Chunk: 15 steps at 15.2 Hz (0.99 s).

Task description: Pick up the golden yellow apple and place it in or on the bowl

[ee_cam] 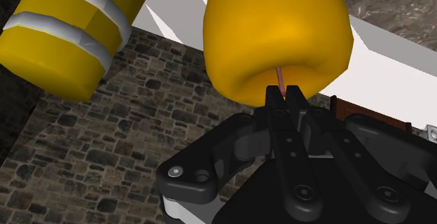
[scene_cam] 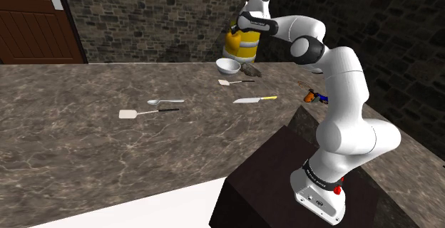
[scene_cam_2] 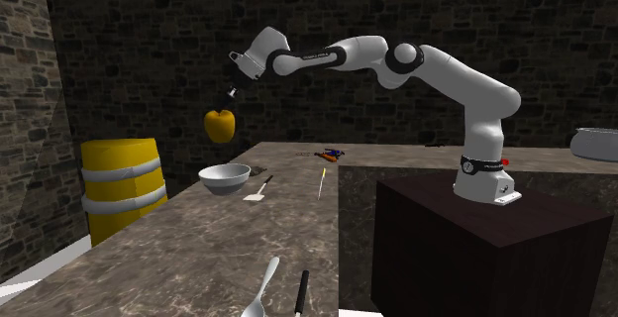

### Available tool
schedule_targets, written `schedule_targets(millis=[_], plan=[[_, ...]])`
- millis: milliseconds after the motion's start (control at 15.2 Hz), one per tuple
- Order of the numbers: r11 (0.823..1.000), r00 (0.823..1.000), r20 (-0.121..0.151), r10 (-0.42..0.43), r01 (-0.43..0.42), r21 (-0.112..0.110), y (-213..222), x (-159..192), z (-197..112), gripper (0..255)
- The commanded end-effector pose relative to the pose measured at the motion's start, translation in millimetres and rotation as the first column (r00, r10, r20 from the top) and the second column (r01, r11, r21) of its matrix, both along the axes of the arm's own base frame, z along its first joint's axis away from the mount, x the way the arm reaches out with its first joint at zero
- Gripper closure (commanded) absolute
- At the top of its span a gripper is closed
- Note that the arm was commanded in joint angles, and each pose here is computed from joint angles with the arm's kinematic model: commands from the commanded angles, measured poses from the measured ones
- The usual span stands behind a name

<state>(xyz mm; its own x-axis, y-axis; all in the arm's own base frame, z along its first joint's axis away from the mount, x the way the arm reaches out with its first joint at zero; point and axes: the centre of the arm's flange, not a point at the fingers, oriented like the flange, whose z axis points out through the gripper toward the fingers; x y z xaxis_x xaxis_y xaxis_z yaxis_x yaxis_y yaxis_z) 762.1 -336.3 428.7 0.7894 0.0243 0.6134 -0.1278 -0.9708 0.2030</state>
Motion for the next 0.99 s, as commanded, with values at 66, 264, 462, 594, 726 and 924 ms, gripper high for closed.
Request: schedule_targets(millis=[66,264,462,594,726,924], plan=[[1.000,1.000,0.001,0.000,0.000,0.000,0.7,-0.2,-14.7,255],[1.000,1.000,0.001,0.000,0.000,0.000,0.7,-0.2,-30.5,255],[1.000,1.000,0.001,0.000,0.000,0.000,0.7,-0.2,-46.4,255],[1.000,1.000,0.001,0.000,0.000,0.000,0.7,-0.2,-56.9,255],[1.000,1.000,0.001,0.000,0.000,0.000,0.7,-0.2,-67.5,255],[1.000,1.000,0.001,0.000,0.000,0.000,0.7,-0.2,-83.3,255]])
